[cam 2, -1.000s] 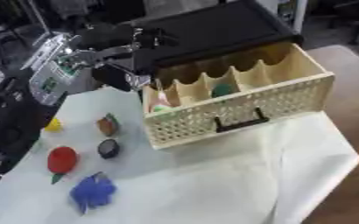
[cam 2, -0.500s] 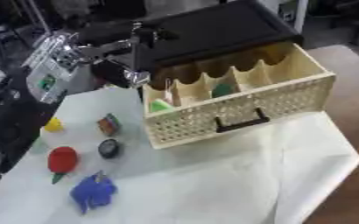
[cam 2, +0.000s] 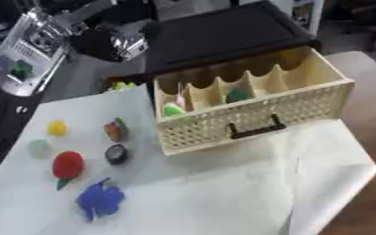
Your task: Pick up objects from table and place into drawer.
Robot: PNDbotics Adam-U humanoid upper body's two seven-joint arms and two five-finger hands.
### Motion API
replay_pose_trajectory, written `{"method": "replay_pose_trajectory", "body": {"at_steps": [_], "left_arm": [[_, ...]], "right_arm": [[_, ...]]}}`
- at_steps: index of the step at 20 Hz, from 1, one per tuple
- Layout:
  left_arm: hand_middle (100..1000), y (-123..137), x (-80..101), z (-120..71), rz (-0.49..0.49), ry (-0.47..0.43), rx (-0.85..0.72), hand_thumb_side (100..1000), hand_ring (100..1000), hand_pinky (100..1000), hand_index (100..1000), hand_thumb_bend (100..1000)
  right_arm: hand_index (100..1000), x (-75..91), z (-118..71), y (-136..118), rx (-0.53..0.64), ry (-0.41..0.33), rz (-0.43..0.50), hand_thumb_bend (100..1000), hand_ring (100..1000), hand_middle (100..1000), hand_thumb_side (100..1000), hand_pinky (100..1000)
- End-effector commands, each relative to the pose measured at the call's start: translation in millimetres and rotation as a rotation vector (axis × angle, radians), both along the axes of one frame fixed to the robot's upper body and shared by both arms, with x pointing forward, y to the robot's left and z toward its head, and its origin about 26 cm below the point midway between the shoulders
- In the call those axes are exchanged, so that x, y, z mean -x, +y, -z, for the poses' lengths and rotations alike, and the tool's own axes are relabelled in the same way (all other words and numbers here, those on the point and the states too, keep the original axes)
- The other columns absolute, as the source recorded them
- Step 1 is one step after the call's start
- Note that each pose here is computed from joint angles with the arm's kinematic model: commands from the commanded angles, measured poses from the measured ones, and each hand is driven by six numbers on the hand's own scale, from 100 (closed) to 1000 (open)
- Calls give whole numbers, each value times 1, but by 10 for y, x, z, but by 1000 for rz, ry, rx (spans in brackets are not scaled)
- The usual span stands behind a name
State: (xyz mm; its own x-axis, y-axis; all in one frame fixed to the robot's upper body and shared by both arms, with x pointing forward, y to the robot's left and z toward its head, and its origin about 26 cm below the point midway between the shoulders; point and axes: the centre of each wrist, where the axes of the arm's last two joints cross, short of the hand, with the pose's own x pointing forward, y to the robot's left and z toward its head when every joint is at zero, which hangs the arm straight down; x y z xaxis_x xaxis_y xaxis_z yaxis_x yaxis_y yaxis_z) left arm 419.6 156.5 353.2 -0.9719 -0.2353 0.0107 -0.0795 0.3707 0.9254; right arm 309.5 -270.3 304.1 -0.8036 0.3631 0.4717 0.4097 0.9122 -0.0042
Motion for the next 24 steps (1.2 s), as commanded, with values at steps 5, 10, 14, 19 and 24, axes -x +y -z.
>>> {"method": "replay_pose_trajectory", "body": {"at_steps": [5,10,14,19,24], "left_arm": [[810,176,424,-231,72,-20,224,703,813,548,975,100],[801,270,798,-233,180,29,395,723,811,547,970,100],[789,398,1053,-155,225,74,502,759,802,541,962,100],[775,579,1181,68,227,153,590,796,791,531,960,100],[772,738,1148,292,203,196,614,807,789,527,956,100]], "right_arm": [[791,50,-83,-40,33,-32,24,100,535,552,588,352],[795,64,-114,-66,118,-23,50,219,537,553,656,327],[796,87,-175,-99,259,-12,97,442,536,556,733,292],[797,120,-252,-139,476,29,180,423,532,558,872,215],[799,148,-319,-171,705,120,241,359,530,564,1000,121]]}}
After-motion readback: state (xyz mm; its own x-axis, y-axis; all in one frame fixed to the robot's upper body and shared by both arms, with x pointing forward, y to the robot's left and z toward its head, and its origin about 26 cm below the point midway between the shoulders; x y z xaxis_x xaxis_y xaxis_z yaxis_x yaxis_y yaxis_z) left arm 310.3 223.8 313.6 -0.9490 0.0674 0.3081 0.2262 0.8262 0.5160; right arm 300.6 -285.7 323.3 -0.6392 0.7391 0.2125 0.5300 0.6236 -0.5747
